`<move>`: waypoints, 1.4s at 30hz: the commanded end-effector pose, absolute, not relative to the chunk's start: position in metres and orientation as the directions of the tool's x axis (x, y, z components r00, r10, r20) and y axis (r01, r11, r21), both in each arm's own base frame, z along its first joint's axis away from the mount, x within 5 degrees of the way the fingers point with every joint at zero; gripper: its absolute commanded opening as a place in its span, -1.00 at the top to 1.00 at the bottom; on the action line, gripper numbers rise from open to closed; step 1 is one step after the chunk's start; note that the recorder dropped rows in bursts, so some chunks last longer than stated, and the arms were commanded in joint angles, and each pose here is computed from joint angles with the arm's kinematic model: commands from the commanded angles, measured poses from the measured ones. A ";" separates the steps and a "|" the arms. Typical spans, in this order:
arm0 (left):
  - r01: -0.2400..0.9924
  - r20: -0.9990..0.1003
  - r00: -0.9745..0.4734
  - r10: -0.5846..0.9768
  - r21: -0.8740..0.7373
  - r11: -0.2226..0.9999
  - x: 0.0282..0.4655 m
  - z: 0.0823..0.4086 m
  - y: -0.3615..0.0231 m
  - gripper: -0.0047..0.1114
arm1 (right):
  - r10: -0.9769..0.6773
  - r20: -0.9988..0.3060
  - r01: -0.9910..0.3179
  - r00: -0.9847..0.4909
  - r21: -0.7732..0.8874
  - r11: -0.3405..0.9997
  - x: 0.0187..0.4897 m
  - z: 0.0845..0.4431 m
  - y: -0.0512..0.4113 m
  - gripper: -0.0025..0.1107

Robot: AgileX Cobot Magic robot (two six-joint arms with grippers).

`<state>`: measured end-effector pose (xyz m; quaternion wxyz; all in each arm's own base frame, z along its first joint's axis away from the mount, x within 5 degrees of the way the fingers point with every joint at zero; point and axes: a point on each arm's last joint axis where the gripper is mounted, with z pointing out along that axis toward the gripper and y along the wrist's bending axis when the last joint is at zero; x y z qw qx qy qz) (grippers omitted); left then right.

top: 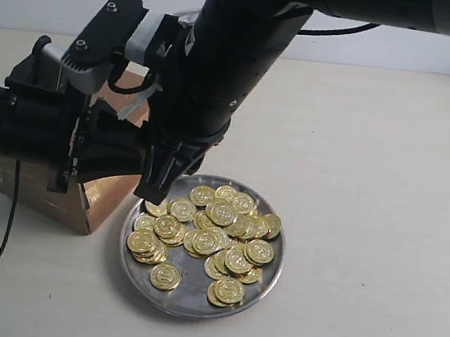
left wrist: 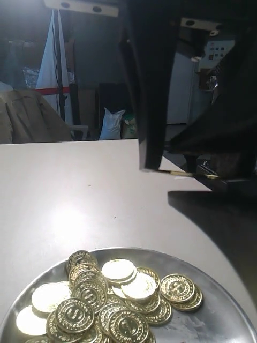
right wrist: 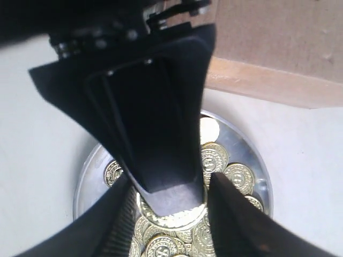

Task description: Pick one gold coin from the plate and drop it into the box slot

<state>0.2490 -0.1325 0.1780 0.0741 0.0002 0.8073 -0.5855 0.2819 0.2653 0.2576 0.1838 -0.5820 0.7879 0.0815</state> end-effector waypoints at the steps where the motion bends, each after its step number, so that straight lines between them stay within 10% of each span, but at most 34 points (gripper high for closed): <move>1: 0.093 -0.125 -0.988 -0.088 -0.948 0.304 0.250 0.179 -0.135 0.57 | -0.877 -0.414 -0.944 -0.245 -0.102 0.312 0.283 0.266 0.265 0.54; 23: 0.137 -0.166 -0.984 -0.072 -0.943 0.303 0.250 0.180 -0.135 0.92 | -0.872 -0.419 -0.944 -0.255 -0.088 0.318 0.282 0.266 0.265 0.53; 31: 0.141 -0.170 -0.983 -0.070 -0.943 0.303 0.250 0.180 -0.135 0.92 | -0.865 -0.419 -0.938 -0.277 -0.079 0.338 0.282 0.267 0.265 -0.24; 42: 0.207 -0.248 -0.966 -0.068 -0.908 0.365 0.250 0.185 -0.132 0.92 | -0.859 -0.392 -0.900 -0.329 -0.145 0.411 0.268 0.305 0.240 -0.21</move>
